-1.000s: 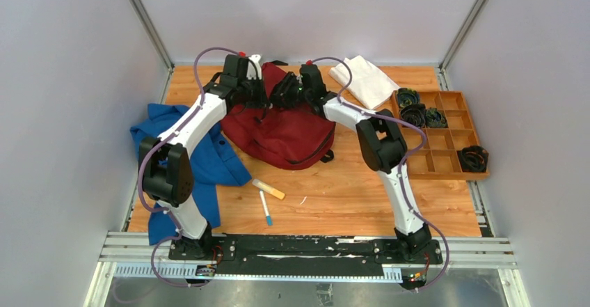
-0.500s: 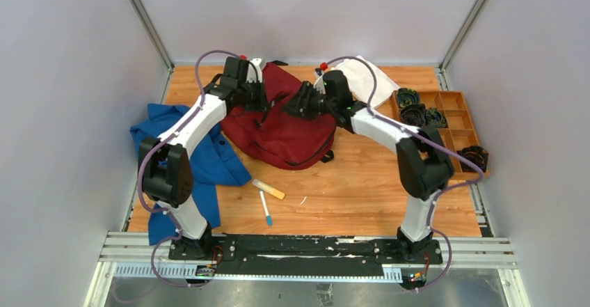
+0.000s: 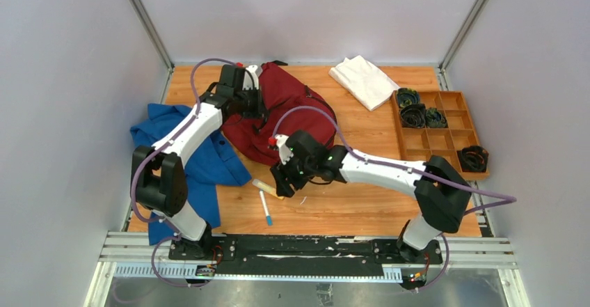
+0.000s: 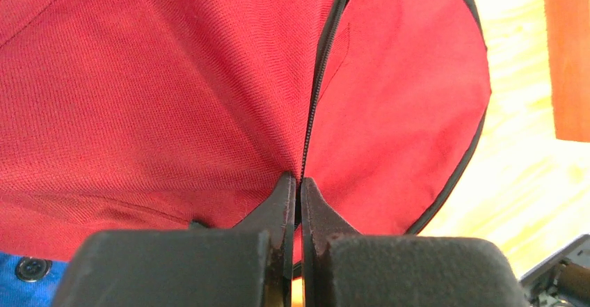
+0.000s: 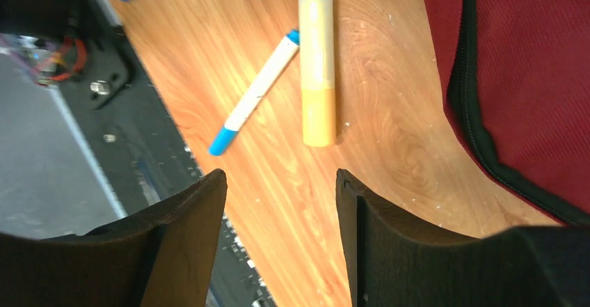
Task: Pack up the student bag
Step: Pick up the stationery from the center of the board, then place the stationery in the student bag.
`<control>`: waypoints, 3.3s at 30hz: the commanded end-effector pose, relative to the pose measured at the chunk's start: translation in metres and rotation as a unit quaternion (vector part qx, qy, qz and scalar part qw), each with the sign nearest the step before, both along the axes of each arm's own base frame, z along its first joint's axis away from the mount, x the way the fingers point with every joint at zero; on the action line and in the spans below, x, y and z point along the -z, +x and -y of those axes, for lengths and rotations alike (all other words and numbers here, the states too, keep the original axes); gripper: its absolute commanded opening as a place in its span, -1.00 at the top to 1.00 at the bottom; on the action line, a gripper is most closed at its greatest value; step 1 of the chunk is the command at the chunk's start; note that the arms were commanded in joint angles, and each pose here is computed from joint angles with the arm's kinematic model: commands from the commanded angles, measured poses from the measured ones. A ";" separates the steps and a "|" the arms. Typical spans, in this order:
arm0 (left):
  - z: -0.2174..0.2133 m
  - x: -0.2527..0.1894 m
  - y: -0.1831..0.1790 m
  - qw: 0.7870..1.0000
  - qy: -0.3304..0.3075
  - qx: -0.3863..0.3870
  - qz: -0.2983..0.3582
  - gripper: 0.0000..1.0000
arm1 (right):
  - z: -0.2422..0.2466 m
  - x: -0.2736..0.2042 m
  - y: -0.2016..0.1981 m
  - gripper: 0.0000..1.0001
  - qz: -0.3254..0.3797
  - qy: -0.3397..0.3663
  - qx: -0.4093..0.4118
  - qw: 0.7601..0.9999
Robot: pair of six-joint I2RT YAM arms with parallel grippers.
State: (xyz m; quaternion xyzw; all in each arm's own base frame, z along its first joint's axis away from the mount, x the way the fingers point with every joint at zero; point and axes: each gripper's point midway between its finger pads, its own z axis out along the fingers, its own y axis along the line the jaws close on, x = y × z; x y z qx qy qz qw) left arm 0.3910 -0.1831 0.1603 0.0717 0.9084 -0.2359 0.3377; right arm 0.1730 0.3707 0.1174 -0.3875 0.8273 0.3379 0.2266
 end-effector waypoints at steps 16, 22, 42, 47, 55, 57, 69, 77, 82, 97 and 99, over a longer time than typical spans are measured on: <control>0.020 -0.002 -0.014 0.995 -0.059 0.075 -0.038 1.00 | -0.029 0.093 0.008 0.17 0.113 -0.125 0.001 0.986; 0.019 -0.002 -0.011 0.995 -0.052 0.079 -0.038 1.00 | 0.004 0.078 0.004 1.00 0.122 -0.138 0.031 0.982; 0.025 -0.007 -0.012 0.993 -0.067 0.093 -0.042 1.00 | 0.043 -0.051 0.072 1.00 0.005 0.023 0.153 0.988; 0.021 -0.018 -0.006 0.995 -0.068 0.075 -0.023 1.00 | 0.029 -0.049 0.101 1.00 -0.023 0.013 0.171 0.985; 0.015 -0.048 0.004 0.996 -0.071 0.055 0.025 1.00 | 0.004 -0.048 0.140 1.00 -0.071 0.025 0.214 0.974; 0.014 -0.052 0.005 0.996 -0.072 0.054 0.030 1.00 | -0.002 -0.045 0.149 1.00 -0.074 0.025 0.220 0.972; 0.020 -0.063 -0.001 0.993 -0.091 0.068 0.035 1.00 | -0.016 -0.035 0.222 1.00 -0.143 0.101 0.341 0.924; 0.020 -0.063 -0.006 0.993 -0.089 0.076 0.028 1.00 | -0.048 -0.050 0.284 0.74 -0.156 0.239 0.409 0.867; 0.020 -0.071 -0.008 0.992 -0.092 0.077 0.034 1.00 | -0.071 -0.050 0.292 -0.11 -0.175 0.267 0.376 0.870; 0.020 -0.071 -0.009 0.992 -0.096 0.071 0.031 1.00 | -0.055 -0.073 0.251 0.84 -0.164 0.276 0.333 0.886; 0.020 -0.071 -0.009 0.992 -0.098 0.070 0.031 1.00 | -0.063 -0.077 0.254 0.88 -0.173 0.284 0.318 0.888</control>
